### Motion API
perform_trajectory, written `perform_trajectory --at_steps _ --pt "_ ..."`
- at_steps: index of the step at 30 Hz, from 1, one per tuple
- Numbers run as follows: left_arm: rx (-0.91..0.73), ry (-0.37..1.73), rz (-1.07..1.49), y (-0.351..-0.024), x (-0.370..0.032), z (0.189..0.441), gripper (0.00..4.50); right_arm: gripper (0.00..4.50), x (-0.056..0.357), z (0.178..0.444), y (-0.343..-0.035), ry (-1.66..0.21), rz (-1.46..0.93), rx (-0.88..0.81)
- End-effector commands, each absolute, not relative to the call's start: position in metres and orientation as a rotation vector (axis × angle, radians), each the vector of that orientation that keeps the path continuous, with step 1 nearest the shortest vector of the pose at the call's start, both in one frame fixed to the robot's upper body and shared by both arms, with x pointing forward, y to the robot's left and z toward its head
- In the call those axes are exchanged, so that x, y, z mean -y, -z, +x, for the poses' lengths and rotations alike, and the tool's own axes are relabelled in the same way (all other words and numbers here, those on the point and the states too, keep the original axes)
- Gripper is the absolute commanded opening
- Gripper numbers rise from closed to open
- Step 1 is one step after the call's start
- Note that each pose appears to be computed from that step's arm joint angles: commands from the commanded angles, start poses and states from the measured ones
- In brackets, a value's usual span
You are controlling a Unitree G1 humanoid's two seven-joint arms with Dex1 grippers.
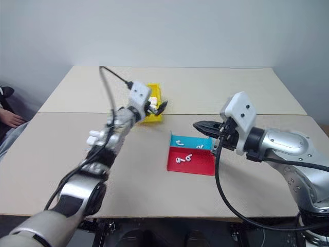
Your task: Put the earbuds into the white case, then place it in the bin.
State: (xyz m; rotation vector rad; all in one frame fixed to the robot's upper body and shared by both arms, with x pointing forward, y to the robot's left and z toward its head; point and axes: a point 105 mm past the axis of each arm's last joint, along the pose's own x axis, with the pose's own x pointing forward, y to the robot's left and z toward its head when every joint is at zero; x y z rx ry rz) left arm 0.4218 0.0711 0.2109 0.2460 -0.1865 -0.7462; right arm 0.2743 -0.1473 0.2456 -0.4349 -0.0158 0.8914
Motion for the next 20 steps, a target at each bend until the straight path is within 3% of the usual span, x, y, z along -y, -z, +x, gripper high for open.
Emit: perform_trajectory --at_steps 1,11,20 --pt "0.250 1.050 0.247 -0.239 -0.083 0.362 4.47 0.00 0.162 0.262 -0.260 -0.918 -0.566 0.106" --pt "0.103 1.232 0.383 -0.227 -0.145 0.268 4.47 0.00 0.209 0.257 -0.235 -1.008 -0.754 -0.052" --pt "-0.026 1.196 0.382 -0.217 -0.168 0.245 4.47 0.00 0.222 0.248 -0.210 -1.099 -0.828 -0.137"
